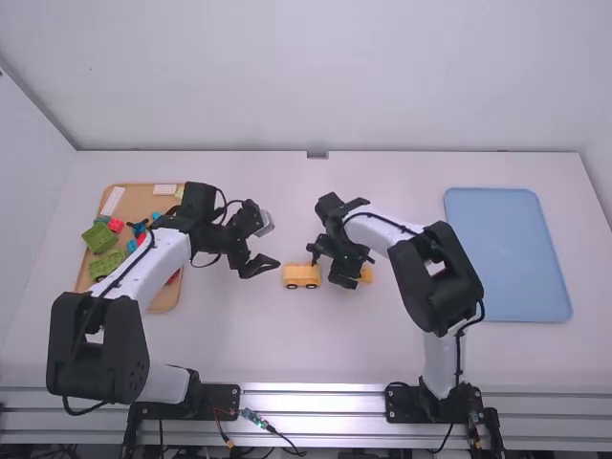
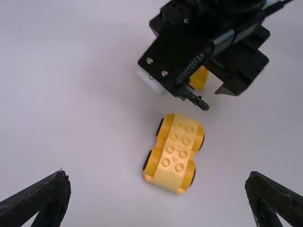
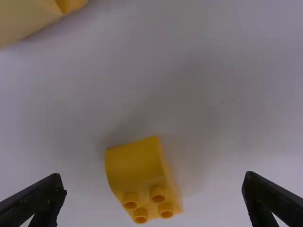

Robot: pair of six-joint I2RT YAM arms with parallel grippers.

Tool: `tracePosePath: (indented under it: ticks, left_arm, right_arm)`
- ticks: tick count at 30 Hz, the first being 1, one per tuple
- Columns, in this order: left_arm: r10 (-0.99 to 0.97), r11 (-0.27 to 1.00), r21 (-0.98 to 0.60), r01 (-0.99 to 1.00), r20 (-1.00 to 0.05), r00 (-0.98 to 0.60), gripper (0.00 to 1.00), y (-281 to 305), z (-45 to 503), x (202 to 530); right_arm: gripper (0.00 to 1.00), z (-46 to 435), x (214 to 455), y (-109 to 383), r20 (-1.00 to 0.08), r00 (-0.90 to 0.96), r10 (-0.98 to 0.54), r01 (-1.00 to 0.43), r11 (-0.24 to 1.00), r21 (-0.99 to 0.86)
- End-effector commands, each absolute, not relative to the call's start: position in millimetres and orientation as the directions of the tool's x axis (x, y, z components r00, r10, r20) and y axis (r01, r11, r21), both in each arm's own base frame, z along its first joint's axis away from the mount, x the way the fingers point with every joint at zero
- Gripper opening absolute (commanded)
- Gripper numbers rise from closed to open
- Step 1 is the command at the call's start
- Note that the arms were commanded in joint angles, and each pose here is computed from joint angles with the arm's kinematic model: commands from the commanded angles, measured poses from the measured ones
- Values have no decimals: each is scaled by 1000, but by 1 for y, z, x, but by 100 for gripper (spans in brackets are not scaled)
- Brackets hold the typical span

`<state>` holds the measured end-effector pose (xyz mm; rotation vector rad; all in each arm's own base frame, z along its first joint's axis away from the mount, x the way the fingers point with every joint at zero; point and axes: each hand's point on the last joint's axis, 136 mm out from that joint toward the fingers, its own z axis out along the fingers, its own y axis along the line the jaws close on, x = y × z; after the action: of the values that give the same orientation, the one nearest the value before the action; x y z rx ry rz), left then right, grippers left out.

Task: Assemble lego blocks to make yellow taxi

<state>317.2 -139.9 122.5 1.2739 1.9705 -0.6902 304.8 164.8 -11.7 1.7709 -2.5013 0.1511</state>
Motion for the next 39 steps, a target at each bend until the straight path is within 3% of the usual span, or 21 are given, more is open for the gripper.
tracePosePath:
  ticks: [1, 6, 12, 16, 23, 34, 39]
  left_arm:
    - [569, 304, -22, 952, -798, -200, 99, -144, 126, 312]
    - [532, 191, 58, 980, -845, -54, 99, -154, 114, 296]
    - [432, 148, 143, 979, -899, 66, 99, -165, 99, 282]
    - [399, 176, 130, 976, -915, 50, 99, -172, 90, 279]
    - [403, 157, 95, 983, -915, 24, 99, -190, 65, 287]
    - [399, 115, 11, 993, -916, -36, 99, -193, 30, 294]
    - [398, 108, 11, 994, -917, -33, 99, -195, 29, 292]
  right_arm:
    - [99, 10, 315, 172, 54, -345, -937, -938, 341, -69]
    - [99, 37, 308, 175, -84, -311, -947, -949, 314, -31]
    - [99, 47, 303, 173, -319, -284, -904, -952, 305, -17]
    - [99, 35, 293, 170, -439, -230, -868, -967, 255, 2]
    - [99, 11, 292, 156, -558, -243, -793, -957, 291, 2]
    - [95, 2, 281, 149, -665, -68, -744, -981, 170, -90]
    - [97, -1, 287, 137, -691, -108, -715, -972, 223, -79]
